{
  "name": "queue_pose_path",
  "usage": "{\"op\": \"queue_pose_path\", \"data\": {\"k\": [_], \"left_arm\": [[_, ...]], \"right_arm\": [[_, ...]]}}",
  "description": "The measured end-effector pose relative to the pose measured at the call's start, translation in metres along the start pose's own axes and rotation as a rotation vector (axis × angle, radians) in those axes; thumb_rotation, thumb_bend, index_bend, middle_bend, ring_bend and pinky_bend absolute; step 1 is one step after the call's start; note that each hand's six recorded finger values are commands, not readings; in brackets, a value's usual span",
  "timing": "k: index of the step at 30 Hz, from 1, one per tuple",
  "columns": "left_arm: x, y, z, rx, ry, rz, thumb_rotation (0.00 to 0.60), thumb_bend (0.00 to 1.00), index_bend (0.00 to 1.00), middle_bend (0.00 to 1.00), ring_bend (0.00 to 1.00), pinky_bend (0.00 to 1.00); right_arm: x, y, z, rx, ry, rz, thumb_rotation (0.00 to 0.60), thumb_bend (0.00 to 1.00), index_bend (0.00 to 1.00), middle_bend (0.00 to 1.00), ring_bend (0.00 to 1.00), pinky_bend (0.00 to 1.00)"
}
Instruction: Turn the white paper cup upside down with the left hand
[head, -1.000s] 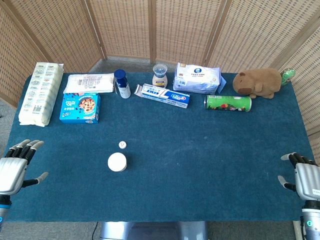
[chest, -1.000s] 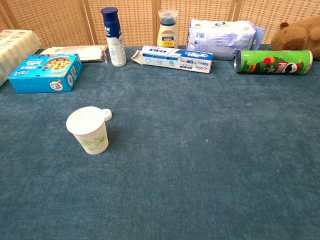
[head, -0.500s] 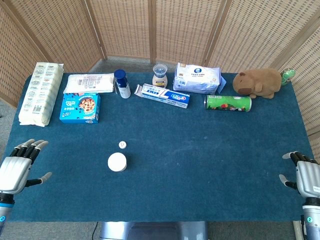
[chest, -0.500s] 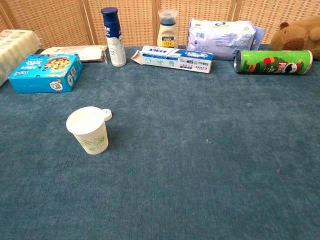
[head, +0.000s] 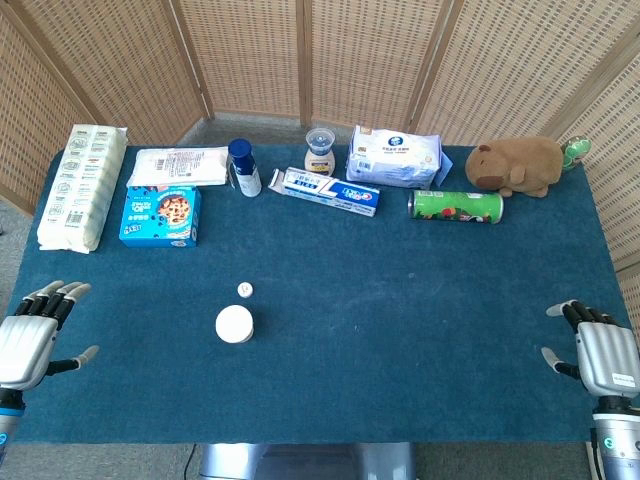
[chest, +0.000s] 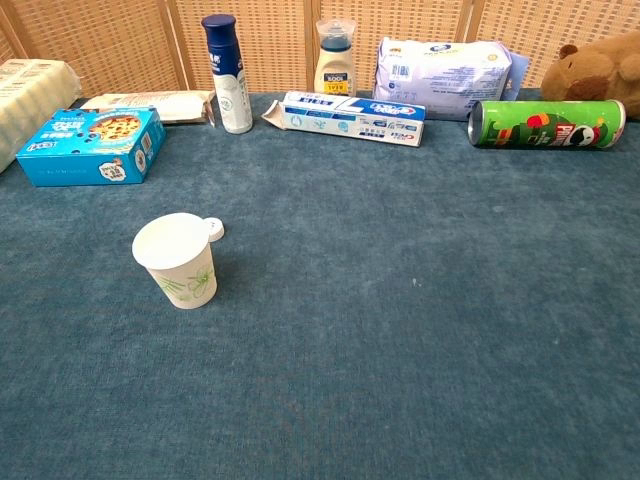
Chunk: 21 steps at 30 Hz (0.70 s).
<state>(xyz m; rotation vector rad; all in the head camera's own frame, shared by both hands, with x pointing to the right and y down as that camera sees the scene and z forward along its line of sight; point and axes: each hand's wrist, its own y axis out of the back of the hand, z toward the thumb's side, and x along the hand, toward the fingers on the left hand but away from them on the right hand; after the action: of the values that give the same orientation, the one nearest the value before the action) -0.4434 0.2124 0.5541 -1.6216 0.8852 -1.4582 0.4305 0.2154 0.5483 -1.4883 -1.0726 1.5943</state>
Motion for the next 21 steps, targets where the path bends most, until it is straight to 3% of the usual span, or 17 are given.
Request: {"op": "queue_pose_path", "data": {"k": [16,21], "left_arm": [[0.002,-0.006,0.005,-0.008,-0.008,-0.022,0.391,0.18,0.13,0.20,0.13,0.19],[0.011,-0.009,0.015,-0.008,-0.054,-0.049,0.386,0.18,0.13,0.20,0.13,0.19]], "right_arm": [[0.007,0.004,0.014,-0.028,0.062,-0.011,0.600,0.25,0.35,0.34,0.39,0.42],[0.007,0.005,0.016,-0.028,0.070,-0.013,0.600,0.25,0.35,0.34,0.39,0.42]]}}
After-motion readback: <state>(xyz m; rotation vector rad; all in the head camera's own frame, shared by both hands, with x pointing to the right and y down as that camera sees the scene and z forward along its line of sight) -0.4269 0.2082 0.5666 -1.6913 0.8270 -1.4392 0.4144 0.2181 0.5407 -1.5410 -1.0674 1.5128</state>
